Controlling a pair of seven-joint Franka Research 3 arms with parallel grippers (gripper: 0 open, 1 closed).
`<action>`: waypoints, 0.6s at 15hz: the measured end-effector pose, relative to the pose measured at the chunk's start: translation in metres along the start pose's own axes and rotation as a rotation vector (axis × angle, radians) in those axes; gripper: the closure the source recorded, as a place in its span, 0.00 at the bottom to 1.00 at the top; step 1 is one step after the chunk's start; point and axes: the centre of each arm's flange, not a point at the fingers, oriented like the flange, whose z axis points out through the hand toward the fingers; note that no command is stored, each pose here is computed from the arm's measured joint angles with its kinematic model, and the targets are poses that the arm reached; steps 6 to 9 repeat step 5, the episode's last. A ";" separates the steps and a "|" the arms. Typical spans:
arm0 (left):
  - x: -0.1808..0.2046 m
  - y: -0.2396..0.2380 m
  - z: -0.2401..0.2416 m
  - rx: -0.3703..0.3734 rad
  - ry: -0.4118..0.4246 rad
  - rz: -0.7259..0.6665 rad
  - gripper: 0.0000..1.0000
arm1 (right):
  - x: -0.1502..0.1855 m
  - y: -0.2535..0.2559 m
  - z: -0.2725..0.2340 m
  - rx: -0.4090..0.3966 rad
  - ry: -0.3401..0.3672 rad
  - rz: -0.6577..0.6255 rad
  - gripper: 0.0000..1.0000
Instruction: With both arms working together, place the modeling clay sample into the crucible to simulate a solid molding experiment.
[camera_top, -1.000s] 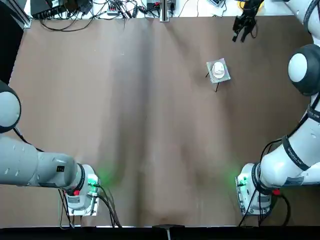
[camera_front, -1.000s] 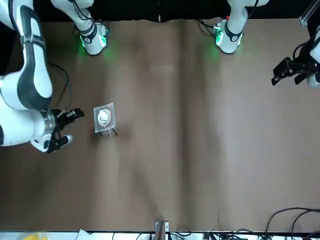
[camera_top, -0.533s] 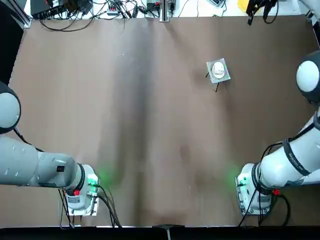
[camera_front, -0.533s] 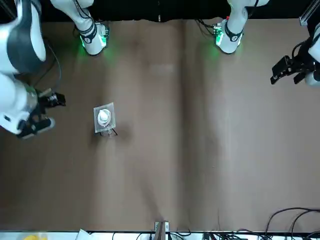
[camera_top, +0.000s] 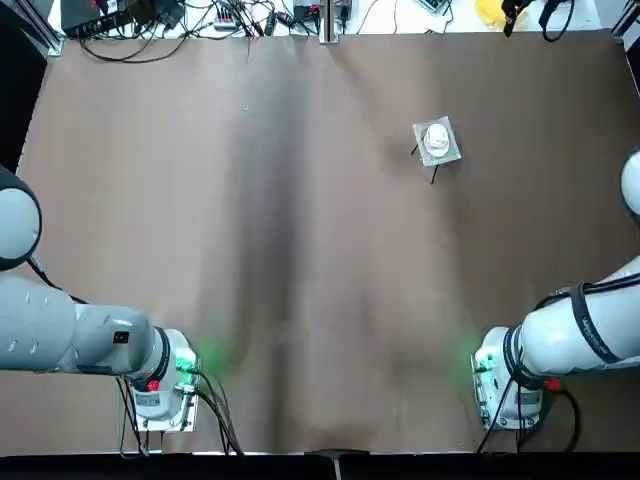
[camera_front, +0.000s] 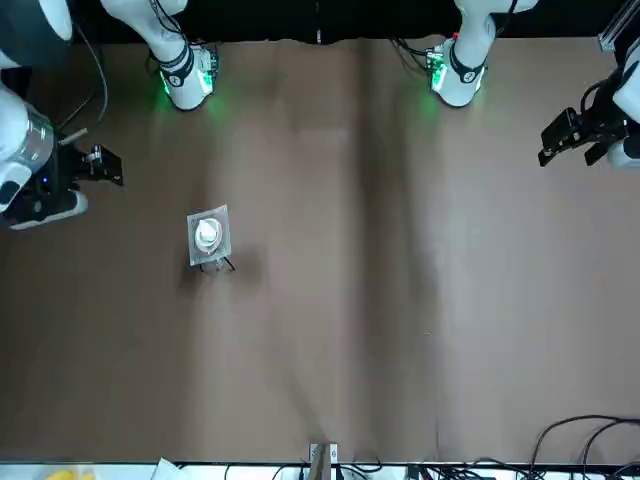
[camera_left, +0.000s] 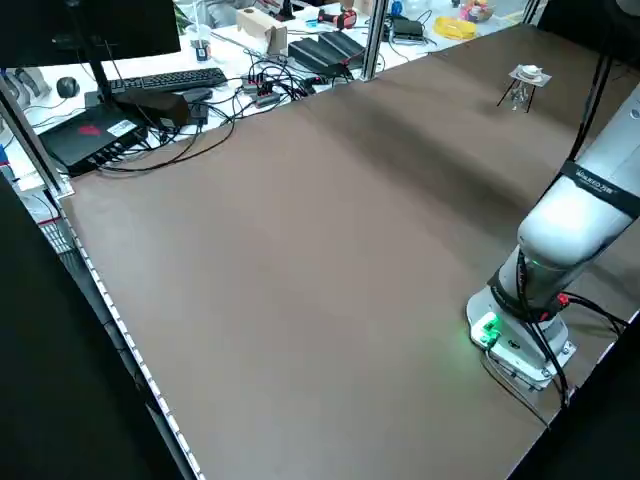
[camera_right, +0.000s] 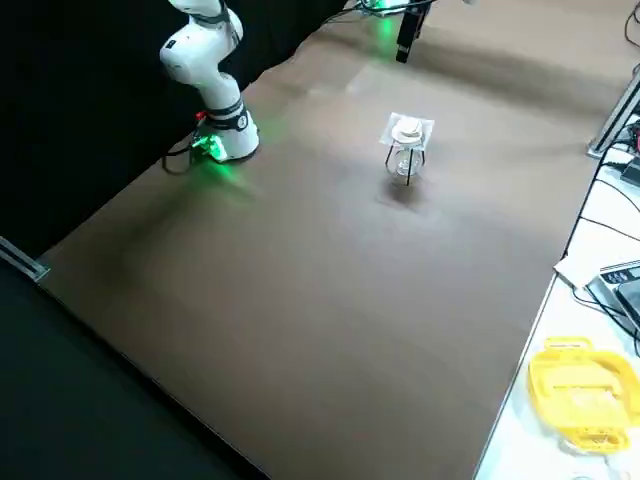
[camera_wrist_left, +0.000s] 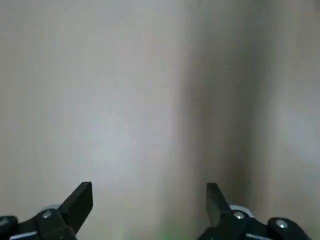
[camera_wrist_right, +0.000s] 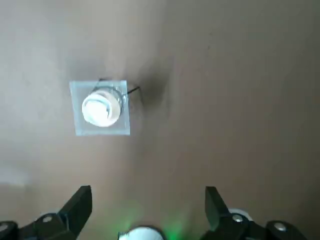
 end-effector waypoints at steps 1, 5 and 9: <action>0.000 -0.001 0.000 0.000 0.000 -0.003 0.00 | -0.007 0.002 0.003 -0.003 0.028 0.010 0.01; 0.000 -0.003 0.000 0.000 0.001 -0.006 0.00 | -0.037 0.008 0.011 -0.004 0.053 0.033 0.00; 0.000 -0.003 0.000 0.000 0.001 -0.006 0.00 | -0.037 0.008 0.011 -0.004 0.053 0.033 0.00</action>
